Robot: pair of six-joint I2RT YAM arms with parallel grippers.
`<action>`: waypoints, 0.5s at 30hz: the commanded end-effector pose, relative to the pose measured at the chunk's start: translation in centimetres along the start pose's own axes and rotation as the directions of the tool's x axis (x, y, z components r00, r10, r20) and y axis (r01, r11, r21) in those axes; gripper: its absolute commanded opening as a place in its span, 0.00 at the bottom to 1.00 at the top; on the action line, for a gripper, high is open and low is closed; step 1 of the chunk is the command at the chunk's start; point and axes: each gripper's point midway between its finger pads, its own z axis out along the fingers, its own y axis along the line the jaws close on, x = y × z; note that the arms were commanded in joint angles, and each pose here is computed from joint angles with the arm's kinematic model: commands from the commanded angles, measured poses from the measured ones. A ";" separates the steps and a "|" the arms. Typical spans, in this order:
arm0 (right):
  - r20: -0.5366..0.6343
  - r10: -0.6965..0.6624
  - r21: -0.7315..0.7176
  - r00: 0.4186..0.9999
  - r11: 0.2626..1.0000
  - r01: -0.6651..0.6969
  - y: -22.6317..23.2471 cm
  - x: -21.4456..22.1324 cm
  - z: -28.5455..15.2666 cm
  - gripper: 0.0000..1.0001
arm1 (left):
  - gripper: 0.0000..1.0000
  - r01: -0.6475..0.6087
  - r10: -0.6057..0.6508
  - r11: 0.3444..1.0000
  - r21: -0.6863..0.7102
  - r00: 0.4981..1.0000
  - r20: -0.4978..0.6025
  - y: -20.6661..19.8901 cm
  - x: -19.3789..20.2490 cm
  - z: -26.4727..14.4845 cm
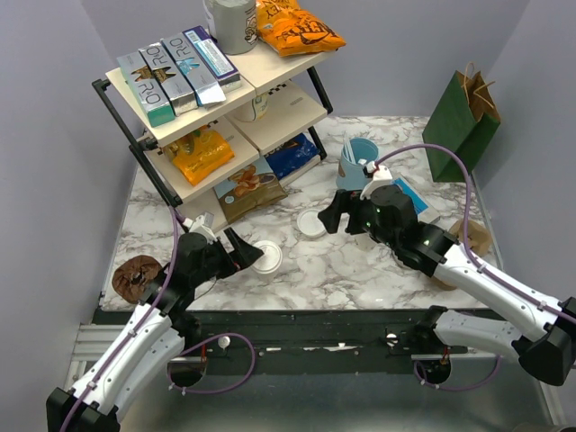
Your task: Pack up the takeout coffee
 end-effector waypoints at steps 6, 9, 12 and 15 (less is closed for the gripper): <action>0.068 -0.021 0.042 0.997 0.999 0.018 -0.8 -2.0 -0.8 1.00 | 0.99 -0.040 0.040 0.999 -0.003 0.999 0.021 -1.4 -1.4 -1.0; 0.081 -0.027 0.032 0.996 0.999 0.025 -0.6 -2.5 -1.2 1.00 | 0.99 -0.032 0.036 0.997 -0.068 0.998 0.058 -0.8 -2.4 -1.3; 0.070 -0.058 0.023 0.996 0.998 0.056 -0.5 -2.3 -1.3 1.00 | 0.99 -0.041 0.047 0.996 -0.078 0.996 0.076 -1.1 -3.0 -1.7; 0.034 -0.096 0.052 0.995 0.994 0.095 -0.9 -2.1 -1.4 1.00 | 0.99 -0.058 0.064 0.996 -0.074 0.996 0.069 -1.4 -3.1 -2.0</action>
